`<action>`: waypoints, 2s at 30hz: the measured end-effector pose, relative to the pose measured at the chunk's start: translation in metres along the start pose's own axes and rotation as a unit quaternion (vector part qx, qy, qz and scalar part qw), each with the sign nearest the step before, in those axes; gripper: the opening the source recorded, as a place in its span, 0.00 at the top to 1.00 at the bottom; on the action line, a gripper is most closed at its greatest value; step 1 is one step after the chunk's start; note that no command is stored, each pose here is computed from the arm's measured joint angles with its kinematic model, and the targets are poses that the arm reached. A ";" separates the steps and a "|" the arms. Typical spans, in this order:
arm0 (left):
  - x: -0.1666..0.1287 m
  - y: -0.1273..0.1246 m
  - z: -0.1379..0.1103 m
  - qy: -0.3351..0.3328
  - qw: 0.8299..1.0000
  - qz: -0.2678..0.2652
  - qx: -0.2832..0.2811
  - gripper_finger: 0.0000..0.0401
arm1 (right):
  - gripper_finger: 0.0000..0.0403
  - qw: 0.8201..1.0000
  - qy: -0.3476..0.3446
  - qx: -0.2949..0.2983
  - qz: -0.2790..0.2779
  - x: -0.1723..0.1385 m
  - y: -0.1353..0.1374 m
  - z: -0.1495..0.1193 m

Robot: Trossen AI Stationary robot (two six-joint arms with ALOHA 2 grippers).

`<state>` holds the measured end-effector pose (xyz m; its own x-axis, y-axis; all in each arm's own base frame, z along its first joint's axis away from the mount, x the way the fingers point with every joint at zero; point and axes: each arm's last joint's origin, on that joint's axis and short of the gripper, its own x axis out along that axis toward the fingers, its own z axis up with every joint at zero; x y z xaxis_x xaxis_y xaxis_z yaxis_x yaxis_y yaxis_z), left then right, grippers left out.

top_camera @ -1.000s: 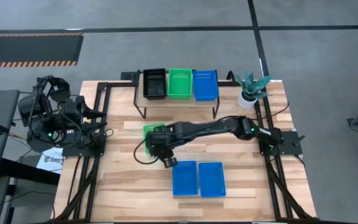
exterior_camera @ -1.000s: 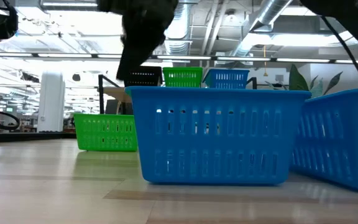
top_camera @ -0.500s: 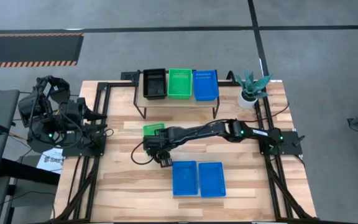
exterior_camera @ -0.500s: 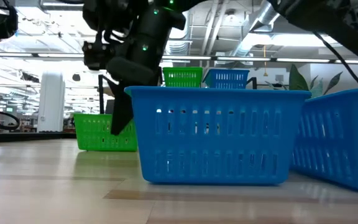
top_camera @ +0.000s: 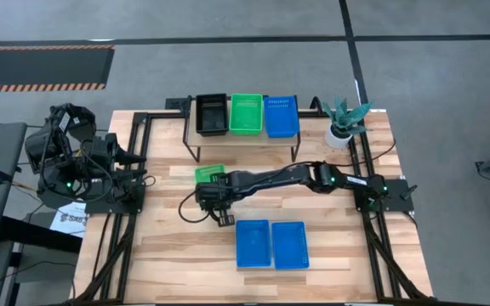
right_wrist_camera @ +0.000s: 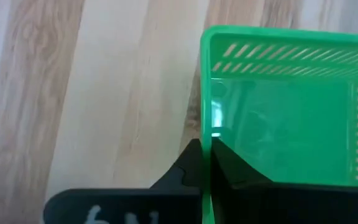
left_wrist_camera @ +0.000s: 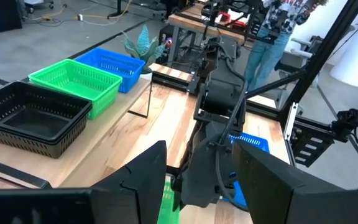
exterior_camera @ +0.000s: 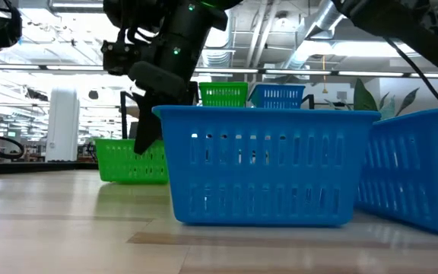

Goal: Stack baskets on shelf by color
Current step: Stack the green bin on the green bin on the shelf

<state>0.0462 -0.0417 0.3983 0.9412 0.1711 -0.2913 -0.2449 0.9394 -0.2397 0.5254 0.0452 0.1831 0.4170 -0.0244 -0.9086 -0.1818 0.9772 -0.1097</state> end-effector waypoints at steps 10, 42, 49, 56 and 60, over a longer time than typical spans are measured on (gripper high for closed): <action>0.000 0.000 0.000 0.000 1.000 0.000 0.006 0.57 | 0.99 0.995 -0.054 -0.061 0.049 -0.085 0.028 0.012; 0.000 0.001 0.000 -0.003 1.000 0.003 0.015 0.57 | 0.99 0.966 -0.025 0.076 -0.246 -0.230 -0.155 -0.059; 0.000 0.002 -0.001 -0.001 1.000 0.005 0.022 0.57 | 0.98 0.970 0.017 0.062 -0.233 -0.203 -0.164 -0.061; 0.000 0.002 -0.001 0.000 1.000 0.005 0.022 0.57 | 0.98 0.975 0.043 0.041 -0.212 -0.197 -0.165 -0.065; 0.000 0.002 -0.001 0.000 1.000 0.005 0.022 0.57 | 0.98 0.976 0.042 0.038 -0.211 -0.197 -0.165 -0.065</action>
<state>0.0455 -0.0399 0.3972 0.9389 0.1808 -0.2930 -0.2440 0.9498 -0.1956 0.4154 -0.1249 0.3541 0.3653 -0.4421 -0.8192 0.0590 0.8892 -0.4536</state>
